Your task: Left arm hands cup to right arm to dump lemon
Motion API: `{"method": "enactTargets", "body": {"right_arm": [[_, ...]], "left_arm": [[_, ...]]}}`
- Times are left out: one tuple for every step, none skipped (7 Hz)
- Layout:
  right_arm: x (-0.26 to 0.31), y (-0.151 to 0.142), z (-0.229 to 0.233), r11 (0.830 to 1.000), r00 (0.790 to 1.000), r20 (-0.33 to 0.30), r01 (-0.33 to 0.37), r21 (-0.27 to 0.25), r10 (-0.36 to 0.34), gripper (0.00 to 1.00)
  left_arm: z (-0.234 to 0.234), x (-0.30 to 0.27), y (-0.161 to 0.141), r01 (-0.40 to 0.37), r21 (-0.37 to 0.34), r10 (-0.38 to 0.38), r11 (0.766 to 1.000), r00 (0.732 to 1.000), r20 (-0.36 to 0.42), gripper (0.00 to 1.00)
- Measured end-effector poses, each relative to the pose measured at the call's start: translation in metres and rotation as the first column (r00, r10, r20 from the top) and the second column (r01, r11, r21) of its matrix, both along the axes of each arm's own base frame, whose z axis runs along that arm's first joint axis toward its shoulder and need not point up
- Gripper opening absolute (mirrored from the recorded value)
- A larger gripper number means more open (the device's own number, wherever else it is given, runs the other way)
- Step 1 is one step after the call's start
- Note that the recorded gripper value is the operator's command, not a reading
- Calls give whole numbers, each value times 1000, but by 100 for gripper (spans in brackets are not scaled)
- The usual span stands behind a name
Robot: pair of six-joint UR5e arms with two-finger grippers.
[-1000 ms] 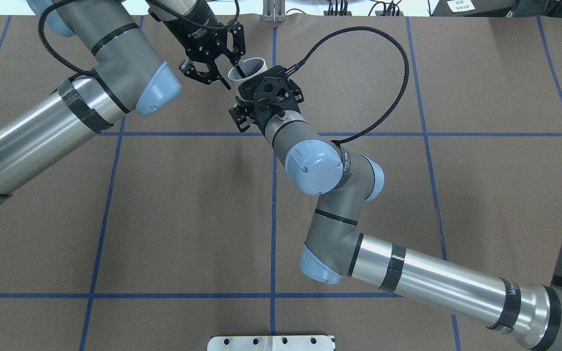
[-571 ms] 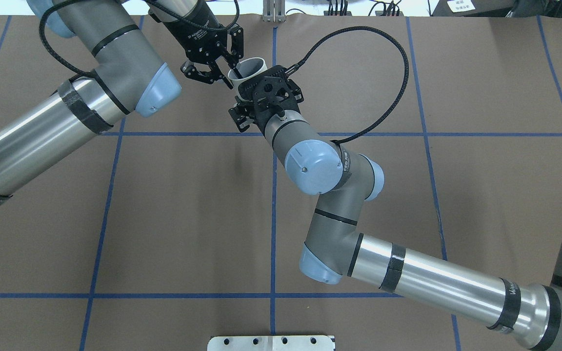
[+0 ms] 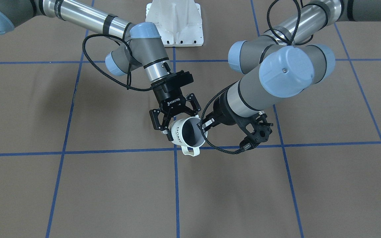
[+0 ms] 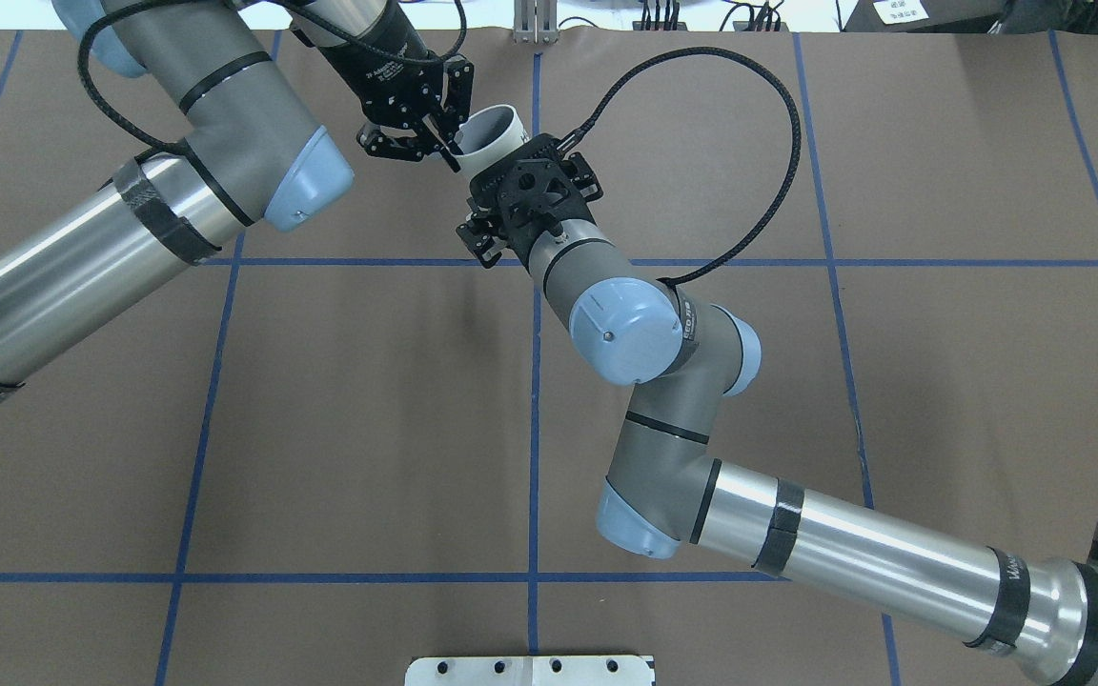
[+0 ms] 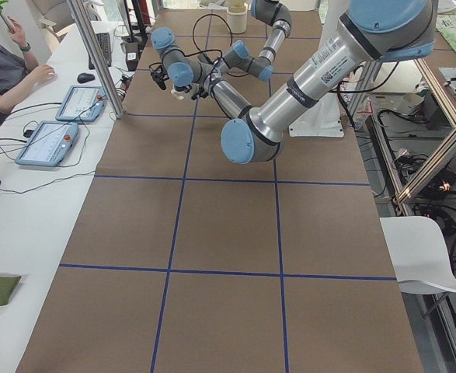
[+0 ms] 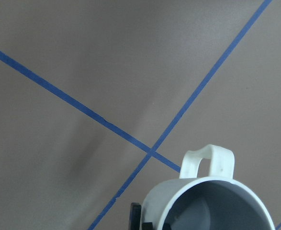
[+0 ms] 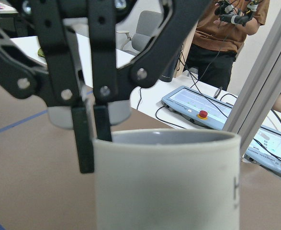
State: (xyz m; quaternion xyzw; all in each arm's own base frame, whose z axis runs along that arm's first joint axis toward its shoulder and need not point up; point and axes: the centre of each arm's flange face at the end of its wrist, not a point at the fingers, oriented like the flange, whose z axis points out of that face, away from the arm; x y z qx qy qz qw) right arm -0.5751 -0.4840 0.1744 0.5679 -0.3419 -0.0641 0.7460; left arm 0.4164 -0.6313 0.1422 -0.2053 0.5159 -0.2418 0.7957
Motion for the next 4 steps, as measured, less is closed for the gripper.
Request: {"method": "enactTargets", "body": {"right_arm": [[2,1,0,1000,1000,-6,1,8,-1,98],[3,2,0,1000,1000,-8,3,11,-2,98],[3,3,1,1000,1000,-8,3,12,-3,98],[6,4,2,1000,1000,-6,4,14,-4,98]], "left_arm": [[0,0,0,0,0,0,1000,1000,0,0],[0,0,0,0,1,0,1000,1000,-1,0],[0,0,0,0,3,0,1000,1000,-3,0],[-1,0,0,0,4,0,1000,1000,-3,0]]}}
